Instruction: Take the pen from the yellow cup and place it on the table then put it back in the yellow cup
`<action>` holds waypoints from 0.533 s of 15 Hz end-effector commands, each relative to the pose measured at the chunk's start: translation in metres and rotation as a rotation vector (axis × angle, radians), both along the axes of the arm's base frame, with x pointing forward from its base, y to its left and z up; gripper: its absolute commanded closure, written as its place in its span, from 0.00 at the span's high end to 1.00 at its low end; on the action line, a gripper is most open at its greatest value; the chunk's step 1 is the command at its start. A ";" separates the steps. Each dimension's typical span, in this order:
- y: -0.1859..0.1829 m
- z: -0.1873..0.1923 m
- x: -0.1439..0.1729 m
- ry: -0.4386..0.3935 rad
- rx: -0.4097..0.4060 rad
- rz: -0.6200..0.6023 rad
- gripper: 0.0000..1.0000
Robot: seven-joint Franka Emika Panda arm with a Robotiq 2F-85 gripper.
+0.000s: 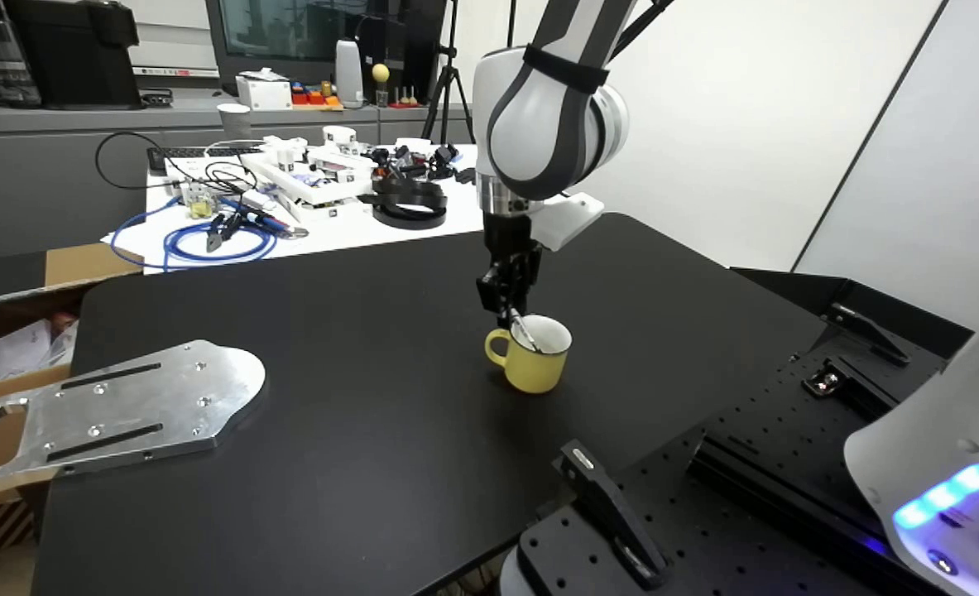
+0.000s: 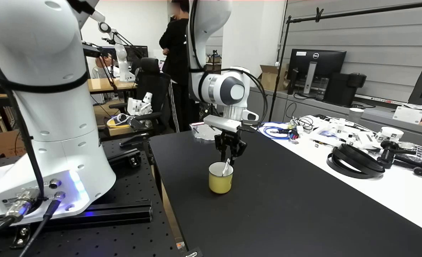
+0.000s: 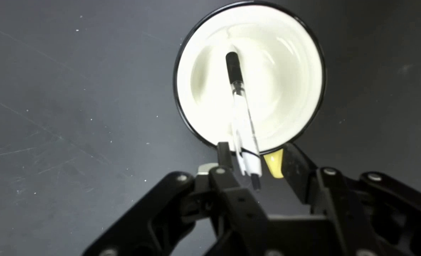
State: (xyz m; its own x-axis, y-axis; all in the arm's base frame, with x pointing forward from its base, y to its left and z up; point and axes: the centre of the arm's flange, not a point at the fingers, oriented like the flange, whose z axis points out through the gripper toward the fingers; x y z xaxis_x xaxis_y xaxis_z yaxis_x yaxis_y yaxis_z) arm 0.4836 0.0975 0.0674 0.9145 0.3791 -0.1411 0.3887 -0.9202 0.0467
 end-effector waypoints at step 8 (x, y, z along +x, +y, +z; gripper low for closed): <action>-0.011 0.005 0.015 0.030 -0.061 -0.097 0.04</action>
State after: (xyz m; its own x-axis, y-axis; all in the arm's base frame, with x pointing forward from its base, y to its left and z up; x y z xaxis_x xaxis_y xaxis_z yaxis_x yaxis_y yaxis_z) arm 0.4900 0.0927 0.0697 0.9280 0.3351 -0.1631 0.3492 -0.9347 0.0664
